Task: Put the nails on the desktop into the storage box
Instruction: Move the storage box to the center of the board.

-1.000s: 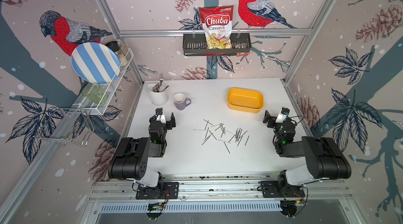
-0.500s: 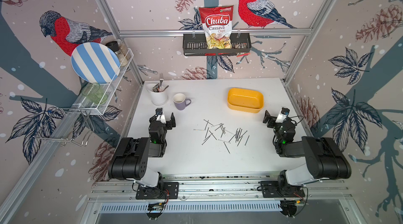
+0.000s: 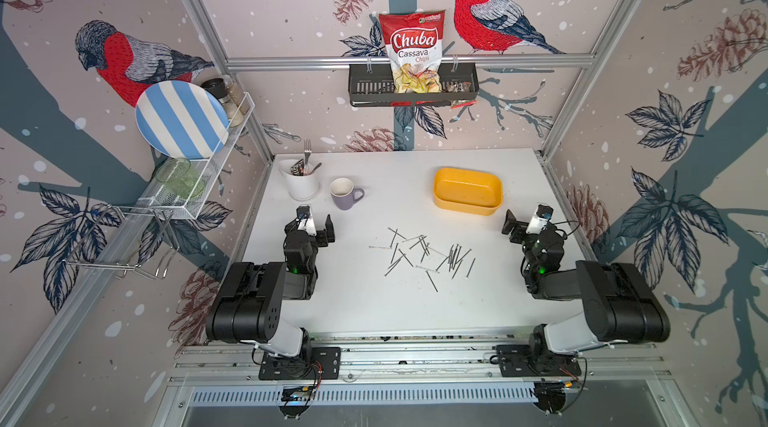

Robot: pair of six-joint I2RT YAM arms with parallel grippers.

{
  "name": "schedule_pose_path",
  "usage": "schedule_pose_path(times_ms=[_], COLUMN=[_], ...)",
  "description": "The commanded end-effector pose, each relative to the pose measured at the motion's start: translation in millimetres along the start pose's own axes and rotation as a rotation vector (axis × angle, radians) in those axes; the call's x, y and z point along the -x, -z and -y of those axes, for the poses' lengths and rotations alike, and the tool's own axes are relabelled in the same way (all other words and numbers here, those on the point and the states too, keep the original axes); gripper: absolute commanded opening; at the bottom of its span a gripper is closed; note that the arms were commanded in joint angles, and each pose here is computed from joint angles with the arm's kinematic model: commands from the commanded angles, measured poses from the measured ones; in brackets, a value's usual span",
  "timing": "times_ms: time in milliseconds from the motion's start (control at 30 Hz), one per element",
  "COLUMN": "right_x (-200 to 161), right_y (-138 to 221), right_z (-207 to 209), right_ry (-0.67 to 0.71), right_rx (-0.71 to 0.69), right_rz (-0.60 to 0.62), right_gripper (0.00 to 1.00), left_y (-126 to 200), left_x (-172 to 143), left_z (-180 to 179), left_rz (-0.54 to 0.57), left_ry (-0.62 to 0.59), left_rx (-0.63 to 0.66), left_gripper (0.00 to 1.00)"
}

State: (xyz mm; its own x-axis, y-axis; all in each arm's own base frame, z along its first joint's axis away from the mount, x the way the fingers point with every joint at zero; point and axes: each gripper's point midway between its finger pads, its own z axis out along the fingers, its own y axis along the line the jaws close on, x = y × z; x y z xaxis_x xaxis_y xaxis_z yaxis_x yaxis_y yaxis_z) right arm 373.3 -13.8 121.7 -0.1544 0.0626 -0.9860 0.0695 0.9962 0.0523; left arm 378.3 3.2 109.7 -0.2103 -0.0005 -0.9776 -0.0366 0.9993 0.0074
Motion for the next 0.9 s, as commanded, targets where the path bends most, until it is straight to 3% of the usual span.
schedule_pose_path(times_ms=[0,433,600,767,867], right_x=[3.2,18.3,35.8,44.1,52.3], right_y=[-0.3,0.3,4.1,-4.9,-8.2], right_z=[-0.7,25.0,32.3,1.9,-27.3], right_ry=[-0.018,-0.102,-0.283,-0.434,-0.454], right_rx=[0.006,-0.137,-0.196,-0.086,0.017], right_rz=[0.009,-0.089,-0.124,-0.299,-0.373], right_gripper=[1.0,1.0,1.0,1.0,1.0], left_y=[-0.1,-6.5,1.9,27.3,39.1], left_x=[13.2,35.2,53.9,85.5,104.0], left_z=[-0.3,-8.9,-8.6,-1.4,14.4], left_rz=[0.05,-0.048,-0.15,-0.129,-0.116], left_ry=[0.007,0.076,0.193,0.268,0.266], left_rx=[-0.004,0.049,0.061,0.061,0.048], left_gripper=[0.97,0.95,0.96,0.95,0.96])
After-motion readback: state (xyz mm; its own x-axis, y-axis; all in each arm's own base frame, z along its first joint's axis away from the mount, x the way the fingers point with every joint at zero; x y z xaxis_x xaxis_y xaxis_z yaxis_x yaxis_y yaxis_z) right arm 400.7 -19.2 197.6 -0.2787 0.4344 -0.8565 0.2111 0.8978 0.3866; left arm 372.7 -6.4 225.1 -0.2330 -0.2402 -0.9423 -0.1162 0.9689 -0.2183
